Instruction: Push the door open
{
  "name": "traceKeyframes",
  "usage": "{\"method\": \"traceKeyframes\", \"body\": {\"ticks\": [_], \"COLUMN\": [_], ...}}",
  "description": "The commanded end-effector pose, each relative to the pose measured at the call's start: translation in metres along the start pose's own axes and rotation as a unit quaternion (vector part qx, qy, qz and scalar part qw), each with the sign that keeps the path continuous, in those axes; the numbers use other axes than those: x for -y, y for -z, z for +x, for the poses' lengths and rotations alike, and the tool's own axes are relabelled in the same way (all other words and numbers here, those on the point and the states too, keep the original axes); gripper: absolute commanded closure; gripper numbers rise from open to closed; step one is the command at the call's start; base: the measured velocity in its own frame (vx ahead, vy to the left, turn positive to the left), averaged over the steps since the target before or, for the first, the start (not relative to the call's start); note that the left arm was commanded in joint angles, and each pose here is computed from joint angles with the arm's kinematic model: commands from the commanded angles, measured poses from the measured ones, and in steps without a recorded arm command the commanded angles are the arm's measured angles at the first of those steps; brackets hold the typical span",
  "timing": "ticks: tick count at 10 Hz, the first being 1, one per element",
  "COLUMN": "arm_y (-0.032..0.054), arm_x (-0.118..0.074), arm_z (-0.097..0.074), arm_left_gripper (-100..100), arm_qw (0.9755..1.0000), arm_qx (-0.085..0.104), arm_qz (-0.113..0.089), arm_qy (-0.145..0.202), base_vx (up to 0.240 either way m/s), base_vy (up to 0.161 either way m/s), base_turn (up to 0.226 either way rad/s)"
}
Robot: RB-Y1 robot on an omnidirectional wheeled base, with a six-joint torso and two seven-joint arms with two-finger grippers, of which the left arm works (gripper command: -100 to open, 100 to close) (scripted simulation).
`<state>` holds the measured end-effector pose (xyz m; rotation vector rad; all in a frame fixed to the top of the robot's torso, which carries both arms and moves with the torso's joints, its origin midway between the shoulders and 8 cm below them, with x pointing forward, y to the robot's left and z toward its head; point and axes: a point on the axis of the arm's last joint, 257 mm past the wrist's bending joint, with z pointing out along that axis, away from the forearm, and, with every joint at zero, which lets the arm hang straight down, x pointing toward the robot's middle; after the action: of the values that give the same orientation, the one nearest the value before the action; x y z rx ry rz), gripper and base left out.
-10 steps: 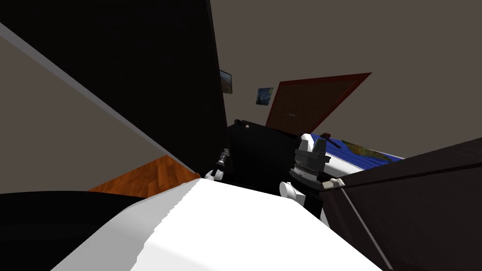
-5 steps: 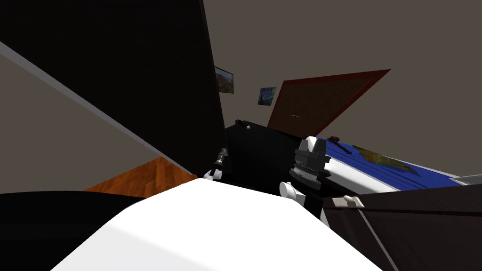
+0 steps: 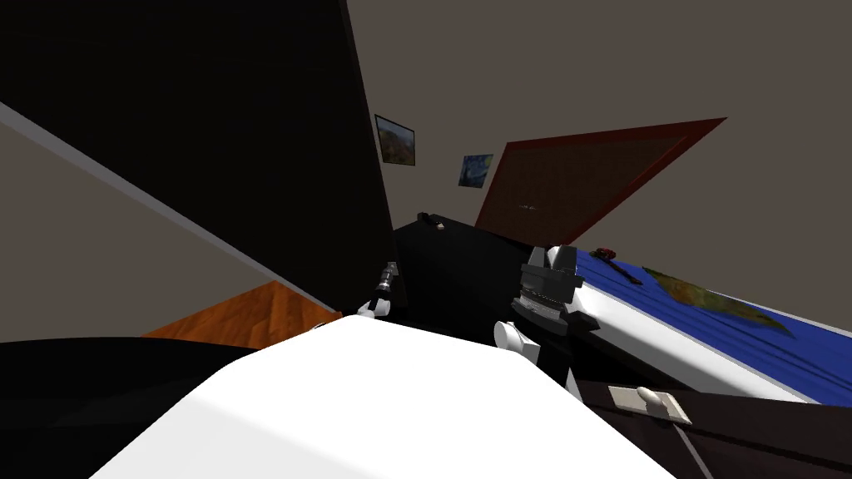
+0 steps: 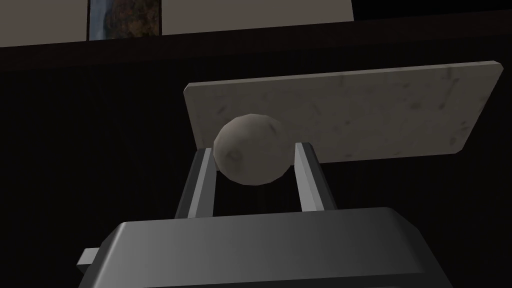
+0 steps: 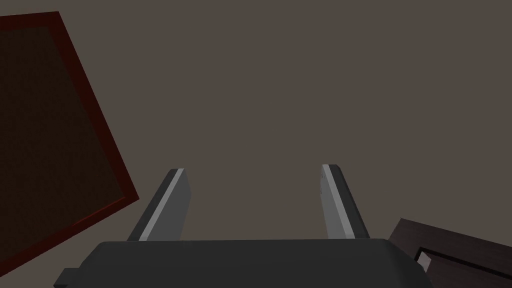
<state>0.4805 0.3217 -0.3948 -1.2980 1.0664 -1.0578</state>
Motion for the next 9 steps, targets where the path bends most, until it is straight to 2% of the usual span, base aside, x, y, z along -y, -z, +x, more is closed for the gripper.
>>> {"method": "traceKeyframes", "body": {"ticks": [1, 2, 3, 4, 5, 7, 8, 9], "arm_y": [-0.0025, -0.0025, -0.0027, -0.0027, -0.0027, -0.0003, -0.0006, -0.0005], "arm_x": [0.003, 0.003, 0.003, 0.003, 0.003, -0.001, 0.0, 0.0], "arm_z": [-0.015, -0.015, -0.024, -0.024, -0.031, -0.031, -0.041, -0.044], "arm_left_gripper": [100, 100, 100, 100, 100, 100, 100, 100], "arm_qw": [0.9999, 0.9999, 0.9996, 0.9996, 0.9993, 0.9993, 0.9988, 0.9987], "arm_qx": [0.016, 0.016, 0.028, 0.028, 0.036, 0.036, 0.048, 0.051], "arm_qz": [0.003, 0.003, 0.003, 0.003, 0.002, -0.002, 0.0, 0.0], "arm_qy": [-0.001, -0.001, 0.0, 0.0, 0.001, 0.001, 0.001, 0.001], "base_vx": [0.201, 0.134, 0.176, 0.15, 0.14, 0.116, 0.13, 0.169], "base_vy": [-0.071, -0.054, -0.064, -0.061, -0.063, -0.045, -0.004, -0.031], "base_turn": [0.075, 0.029, 0.038, 0.07, 0.055, 0.04, 0.026, 0.036]}}
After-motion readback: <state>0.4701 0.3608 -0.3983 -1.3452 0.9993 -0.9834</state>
